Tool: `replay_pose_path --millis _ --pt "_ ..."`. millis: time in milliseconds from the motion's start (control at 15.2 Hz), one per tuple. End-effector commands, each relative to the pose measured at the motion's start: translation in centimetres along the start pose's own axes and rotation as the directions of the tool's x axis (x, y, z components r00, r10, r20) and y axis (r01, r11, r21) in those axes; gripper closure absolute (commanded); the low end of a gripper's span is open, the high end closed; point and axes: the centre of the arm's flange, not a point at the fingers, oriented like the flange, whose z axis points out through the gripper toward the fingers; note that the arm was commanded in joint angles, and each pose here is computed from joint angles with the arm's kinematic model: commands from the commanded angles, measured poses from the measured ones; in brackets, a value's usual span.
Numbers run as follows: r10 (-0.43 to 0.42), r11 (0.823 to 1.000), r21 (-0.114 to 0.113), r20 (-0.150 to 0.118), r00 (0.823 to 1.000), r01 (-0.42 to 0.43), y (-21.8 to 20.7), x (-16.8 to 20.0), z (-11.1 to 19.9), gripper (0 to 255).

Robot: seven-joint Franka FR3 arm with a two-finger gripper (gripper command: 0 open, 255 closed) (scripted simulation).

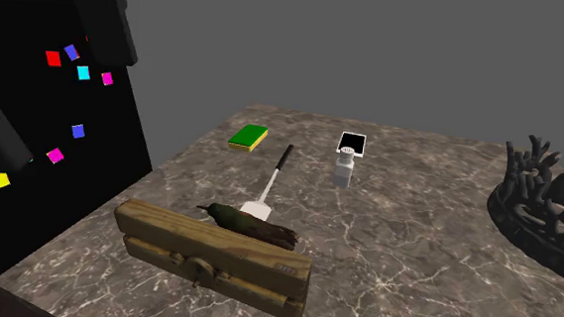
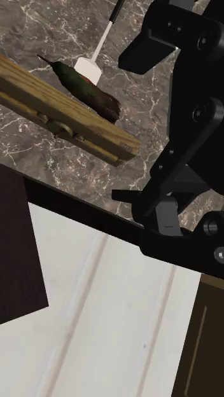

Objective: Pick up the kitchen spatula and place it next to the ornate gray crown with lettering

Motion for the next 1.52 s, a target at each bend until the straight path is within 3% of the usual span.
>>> replay_pose_path --millis 0,330,726,1056,1452 --pt "0.0 1.0 0.0 0.0 1.0 0.0 0.0 0.0 0.0 0" --pt "-0.164 0.986 -0.005 -0.02 0.986 0.164 -3.4 3.2 4.5 0" --pt "-0.355 0.935 -0.016 -0.041 0.934 0.355 -8.1 6.3 9.8 0" --pt "-0.504 0.864 -0.028 -0.058 0.862 0.503 -12.4 8.2 14.2 0" --pt "-0.664 0.747 -0.046 -0.074 0.744 0.663 -17.8 9.7 19.5 0"
